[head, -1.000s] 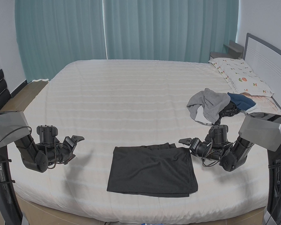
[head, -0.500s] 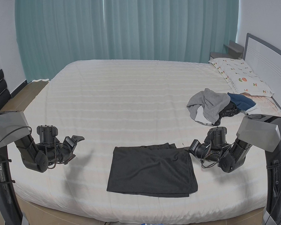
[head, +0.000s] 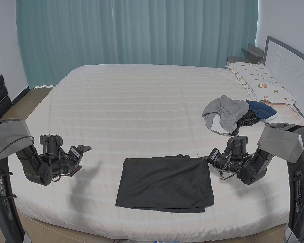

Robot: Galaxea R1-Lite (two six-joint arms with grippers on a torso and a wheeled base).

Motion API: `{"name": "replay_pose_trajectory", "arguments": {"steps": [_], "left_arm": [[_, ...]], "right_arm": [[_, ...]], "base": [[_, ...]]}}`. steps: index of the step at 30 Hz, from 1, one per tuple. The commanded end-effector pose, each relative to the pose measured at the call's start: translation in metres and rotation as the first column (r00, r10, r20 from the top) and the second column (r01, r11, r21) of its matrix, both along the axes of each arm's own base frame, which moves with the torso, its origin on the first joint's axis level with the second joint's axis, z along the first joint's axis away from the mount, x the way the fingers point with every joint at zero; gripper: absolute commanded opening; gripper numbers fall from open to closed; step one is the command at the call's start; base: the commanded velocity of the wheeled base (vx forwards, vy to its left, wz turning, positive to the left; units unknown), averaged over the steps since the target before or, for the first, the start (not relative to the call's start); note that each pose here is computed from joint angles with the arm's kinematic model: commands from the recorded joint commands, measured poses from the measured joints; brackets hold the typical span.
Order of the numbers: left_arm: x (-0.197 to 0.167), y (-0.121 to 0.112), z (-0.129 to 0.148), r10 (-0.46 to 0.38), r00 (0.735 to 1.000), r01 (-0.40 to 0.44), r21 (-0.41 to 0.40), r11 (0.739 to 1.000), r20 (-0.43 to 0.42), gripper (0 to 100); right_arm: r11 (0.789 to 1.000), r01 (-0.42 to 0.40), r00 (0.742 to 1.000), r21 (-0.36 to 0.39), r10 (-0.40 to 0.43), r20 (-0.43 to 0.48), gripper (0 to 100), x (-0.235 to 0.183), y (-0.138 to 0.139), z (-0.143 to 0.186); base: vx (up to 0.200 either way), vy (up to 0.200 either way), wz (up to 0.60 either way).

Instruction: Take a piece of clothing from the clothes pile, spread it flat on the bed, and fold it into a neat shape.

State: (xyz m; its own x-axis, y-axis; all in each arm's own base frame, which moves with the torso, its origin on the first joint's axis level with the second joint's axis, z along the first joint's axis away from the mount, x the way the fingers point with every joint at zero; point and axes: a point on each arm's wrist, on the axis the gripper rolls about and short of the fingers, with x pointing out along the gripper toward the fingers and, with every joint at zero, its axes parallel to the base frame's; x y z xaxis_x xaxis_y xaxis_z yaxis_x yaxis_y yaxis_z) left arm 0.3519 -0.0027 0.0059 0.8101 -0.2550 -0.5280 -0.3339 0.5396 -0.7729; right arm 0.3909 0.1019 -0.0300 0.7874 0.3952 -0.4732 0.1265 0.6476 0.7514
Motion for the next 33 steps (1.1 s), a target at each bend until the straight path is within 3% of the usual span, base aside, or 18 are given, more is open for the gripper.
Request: {"name": "replay_pose_trajectory", "arguments": {"steps": [1, 6, 11, 13, 20, 22, 27, 33], "left_arm": [[0.0, -0.009, 0.005, -0.025, 1.0, 0.025, -0.002, 1.0, 0.012, 100], [-0.001, -0.037, 0.001, -0.111, 0.994, 0.111, 0.005, 0.994, 0.004, 100], [0.012, -0.06, 0.005, -0.176, 0.983, 0.175, 0.006, 0.984, 0.05, 100], [0.012, -0.06, 0.005, -0.176, 0.983, 0.175, 0.006, 0.984, 0.05, 100], [0.031, -0.092, -0.018, -0.319, 0.945, 0.307, 0.133, 0.942, 0.075, 100], [0.035, -0.096, -0.018, -0.332, 0.939, 0.319, 0.135, 0.938, 0.086, 100], [0.049, -0.107, -0.02, -0.353, 0.935, 0.348, 0.141, 0.927, 0.016, 100], [0.053, -0.114, -0.02, -0.366, 0.93, 0.36, 0.142, 0.922, 0.019, 100]], "right_arm": [[1.0, 0.009, 1.0, 0.012, -0.009, -0.006, 0, 0.0, -0.001, -0.001], [0.998, 0.026, 1.0, 0.05, -0.026, 0.005, 0, 0.0, -0.001, 0.0], [0.998, 0.022, 0.999, 0.056, -0.023, 0.027, 0, -0.003, -0.001, -0.003], [0.998, 0.022, 0.999, 0.056, -0.023, 0.027, 0, -0.003, -0.001, -0.003], [0.998, 0.019, 0.998, 0.064, -0.022, 0.055, 0, -0.006, -0.001, -0.004], [0.998, 0.019, 0.998, 0.063, -0.022, 0.052, 0, -0.006, -0.001, -0.005], [0.998, 0.019, 0.998, 0.064, -0.022, 0.053, 0, -0.006, -0.001, -0.006], [0.998, 0.018, 0.998, 0.065, -0.021, 0.053, 0, -0.006, 0.0, -0.006]], "base": [[0.0, 0.0, 0.0], [0.0, 0.0, 0.0], [0.0, 0.0, 0.0], [0.0, 0.0, 0.0], [0.0, 0.0, 0.0], [0.0, 0.0, 0.0], [0.0, 0.0, 0.0], [0.0, 0.0, 0.0]]}}
